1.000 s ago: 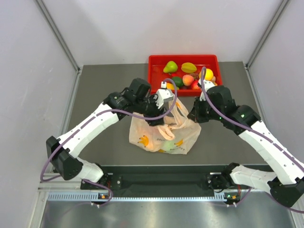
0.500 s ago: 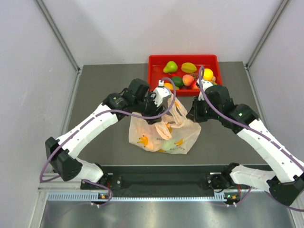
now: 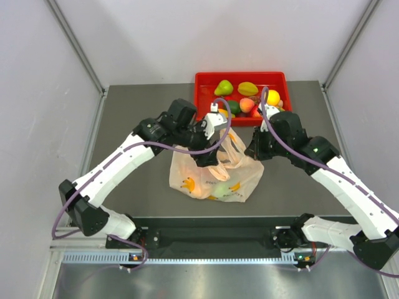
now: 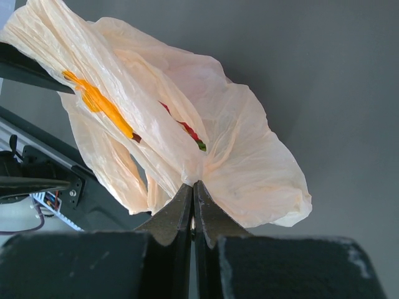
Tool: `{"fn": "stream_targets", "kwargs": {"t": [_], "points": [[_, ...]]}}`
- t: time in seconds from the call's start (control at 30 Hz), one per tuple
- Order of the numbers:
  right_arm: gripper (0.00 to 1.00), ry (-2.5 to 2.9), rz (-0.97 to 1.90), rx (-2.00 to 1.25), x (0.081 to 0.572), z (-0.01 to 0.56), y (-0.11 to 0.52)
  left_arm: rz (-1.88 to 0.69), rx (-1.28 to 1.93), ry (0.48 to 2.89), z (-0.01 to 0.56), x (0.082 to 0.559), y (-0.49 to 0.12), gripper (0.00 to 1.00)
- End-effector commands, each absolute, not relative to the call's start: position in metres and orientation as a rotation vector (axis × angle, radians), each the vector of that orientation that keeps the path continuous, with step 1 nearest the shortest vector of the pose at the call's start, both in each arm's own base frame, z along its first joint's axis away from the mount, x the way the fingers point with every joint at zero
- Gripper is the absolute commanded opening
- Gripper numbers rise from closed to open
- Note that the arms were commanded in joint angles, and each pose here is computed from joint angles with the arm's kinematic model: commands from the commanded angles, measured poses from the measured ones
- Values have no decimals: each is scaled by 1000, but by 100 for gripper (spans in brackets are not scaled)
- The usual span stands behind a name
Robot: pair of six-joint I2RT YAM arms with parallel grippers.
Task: Untie the knot of the plastic bag and take out the fruit
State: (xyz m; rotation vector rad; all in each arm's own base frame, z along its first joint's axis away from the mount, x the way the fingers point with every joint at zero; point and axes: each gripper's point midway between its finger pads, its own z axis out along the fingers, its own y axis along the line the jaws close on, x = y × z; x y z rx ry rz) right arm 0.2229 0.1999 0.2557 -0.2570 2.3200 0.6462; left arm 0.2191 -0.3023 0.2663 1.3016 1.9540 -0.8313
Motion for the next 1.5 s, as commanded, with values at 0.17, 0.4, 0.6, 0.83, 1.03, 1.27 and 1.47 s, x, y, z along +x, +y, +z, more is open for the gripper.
{"fn": "stream_targets", "kwargs": {"t": [0.17, 0.4, 0.6, 0.83, 1.03, 1.27, 1.47], "points": [[0, 2270, 674, -240, 232, 267, 203, -797, 1387, 1960, 230, 219, -302, 73], [0, 2269, 673, -233, 235, 268, 203, -665, 1376, 2013, 207, 231, -293, 35], [0, 2273, 672, -237, 237, 265, 204, -447, 1273, 2042, 208, 256, -272, 0], [0, 2274, 667, -235, 238, 264, 203, -202, 1100, 2154, 198, 276, -239, 0], [0, 2278, 669, -232, 237, 261, 202, -58, 943, 2196, 194, 288, -217, 0], [0, 2285, 672, -231, 233, 256, 199, -373, 977, 2133, 215, 273, -256, 51], [0, 2281, 720, -245, 221, 251, 198, -712, 1144, 2005, 231, 244, -299, 60]]}}
